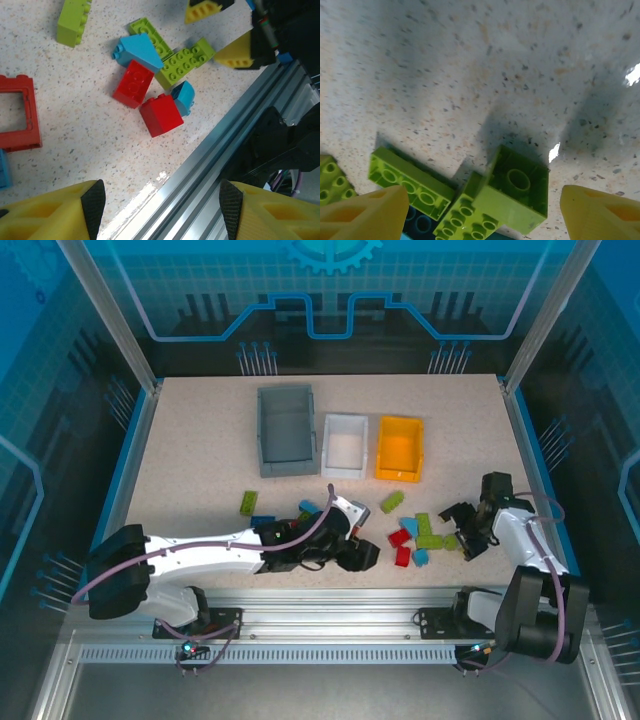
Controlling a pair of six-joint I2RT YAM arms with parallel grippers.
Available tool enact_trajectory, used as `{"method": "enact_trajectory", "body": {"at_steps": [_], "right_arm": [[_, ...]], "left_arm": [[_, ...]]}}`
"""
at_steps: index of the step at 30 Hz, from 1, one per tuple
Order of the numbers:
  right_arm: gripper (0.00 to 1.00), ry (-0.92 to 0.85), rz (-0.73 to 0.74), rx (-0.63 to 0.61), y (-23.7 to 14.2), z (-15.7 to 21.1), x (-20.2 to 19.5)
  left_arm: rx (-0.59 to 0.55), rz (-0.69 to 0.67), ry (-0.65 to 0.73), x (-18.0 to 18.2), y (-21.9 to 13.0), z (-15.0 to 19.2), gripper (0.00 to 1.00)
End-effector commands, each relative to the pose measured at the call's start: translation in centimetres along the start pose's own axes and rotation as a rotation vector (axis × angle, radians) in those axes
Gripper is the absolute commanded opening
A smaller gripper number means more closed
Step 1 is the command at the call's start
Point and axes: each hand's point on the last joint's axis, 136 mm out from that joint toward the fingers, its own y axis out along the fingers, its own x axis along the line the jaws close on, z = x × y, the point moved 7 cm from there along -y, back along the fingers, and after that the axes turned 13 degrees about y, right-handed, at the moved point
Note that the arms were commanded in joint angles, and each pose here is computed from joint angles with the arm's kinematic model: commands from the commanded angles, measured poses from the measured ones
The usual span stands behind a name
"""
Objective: Sort the legos into containers by color
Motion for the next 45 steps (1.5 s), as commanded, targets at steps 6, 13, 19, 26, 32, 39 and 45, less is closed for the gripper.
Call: {"method": "enact_trajectory", "body": {"at_steps": [6,13,19,26,32,39,45], "right_arm": [[0.66,0.201,0.003,0.056,1.6,-0.6,-0.5],[0.52,0.229,0.011,0.072,2.5,-0.6,-1.0],[0.51,0.229,-0.015,0.072,2.0,-0.4,-0.9],[0.35,0.165,-0.049,0.021,0.3,0.0,-0.3],[0.35,-0.245,-0.208,-0.205,-5.5,2.5,6.0],[0.37,-0.695,-0.223,-0.305,-7.0,7.9,16.4],[0.37,-0.752,-0.084,-0.292,-2.3,7.5,22.2]], "left_arm": [[-0.064,0.066,0.04,-1.4,-0.5,-1.9,0.65],[-0.078,0.075,0.047,-1.6,-0.7,-2.3,0.65],[-0.08,0.068,0.043,-1.6,-0.7,-2.4,0.65],[-0.103,0.012,0.02,-1.1,-1.5,-2.7,0.65],[-0.204,-0.067,-0.031,-0.3,-4.6,-5.1,0.65],[-0.255,-0.207,-0.142,2.8,-7.8,-7.7,0.65],[-0.286,-0.246,-0.179,3.9,-9.6,-8.7,0.65]]}}
